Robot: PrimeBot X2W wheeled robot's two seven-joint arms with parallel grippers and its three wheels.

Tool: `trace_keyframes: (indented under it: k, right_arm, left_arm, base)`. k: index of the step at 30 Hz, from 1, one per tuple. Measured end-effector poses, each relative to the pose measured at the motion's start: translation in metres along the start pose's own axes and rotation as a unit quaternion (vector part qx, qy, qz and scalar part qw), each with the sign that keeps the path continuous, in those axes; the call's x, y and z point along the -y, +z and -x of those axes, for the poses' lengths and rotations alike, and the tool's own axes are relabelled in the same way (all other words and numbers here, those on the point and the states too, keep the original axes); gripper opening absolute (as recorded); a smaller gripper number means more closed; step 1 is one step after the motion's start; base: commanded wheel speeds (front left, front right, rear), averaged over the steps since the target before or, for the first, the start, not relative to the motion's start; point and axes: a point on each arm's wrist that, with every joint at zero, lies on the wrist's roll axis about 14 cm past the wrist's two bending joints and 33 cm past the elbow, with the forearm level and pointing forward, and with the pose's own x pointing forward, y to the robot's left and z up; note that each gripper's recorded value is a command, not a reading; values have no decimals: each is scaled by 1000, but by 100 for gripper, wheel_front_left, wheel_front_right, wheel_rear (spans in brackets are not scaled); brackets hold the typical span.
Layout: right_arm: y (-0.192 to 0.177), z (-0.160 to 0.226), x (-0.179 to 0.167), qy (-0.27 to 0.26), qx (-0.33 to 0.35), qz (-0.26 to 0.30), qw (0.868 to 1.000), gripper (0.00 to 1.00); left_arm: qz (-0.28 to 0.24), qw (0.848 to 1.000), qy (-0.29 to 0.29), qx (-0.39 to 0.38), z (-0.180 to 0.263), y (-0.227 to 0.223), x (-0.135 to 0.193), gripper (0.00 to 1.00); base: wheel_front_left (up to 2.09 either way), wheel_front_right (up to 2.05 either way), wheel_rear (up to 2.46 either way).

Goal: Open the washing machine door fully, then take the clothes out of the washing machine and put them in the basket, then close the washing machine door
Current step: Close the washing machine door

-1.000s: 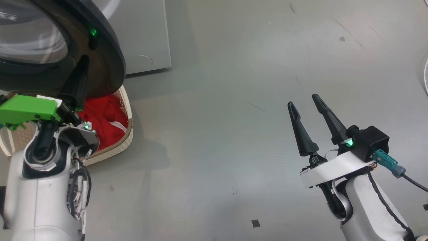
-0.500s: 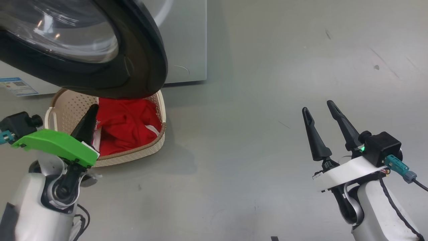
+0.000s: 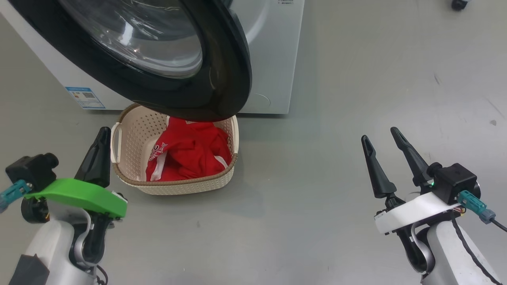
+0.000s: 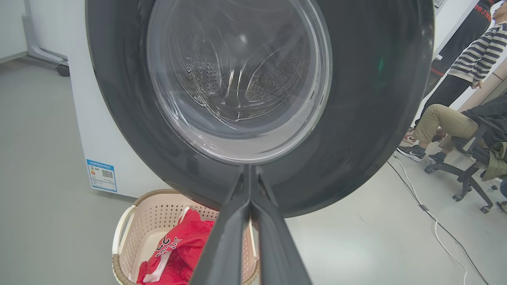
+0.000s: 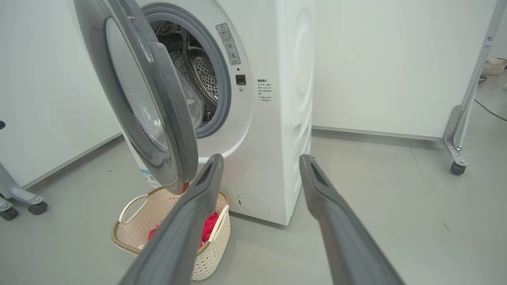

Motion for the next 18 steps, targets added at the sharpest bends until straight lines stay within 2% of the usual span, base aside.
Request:
trace_keyframes:
  k: [8, 14, 18]
  right_arm:
    - [7, -3, -20, 29, 10, 2, 1000, 100]
    - [14, -5, -33, 48, 18, 3, 999, 100]
    - [14, -5, -42, 59, 19, 2, 998, 100]
  left_arm:
    - [-24, 996, 36, 75, 35, 21, -14, 0]
    - [-77, 992, 53, 82, 53, 28, -21, 0]
    - [-91, 991, 54, 86, 60, 30, -20, 0]
  base:
    - [0, 0, 0]
    - [0, 0, 0]
    - [0, 0, 0]
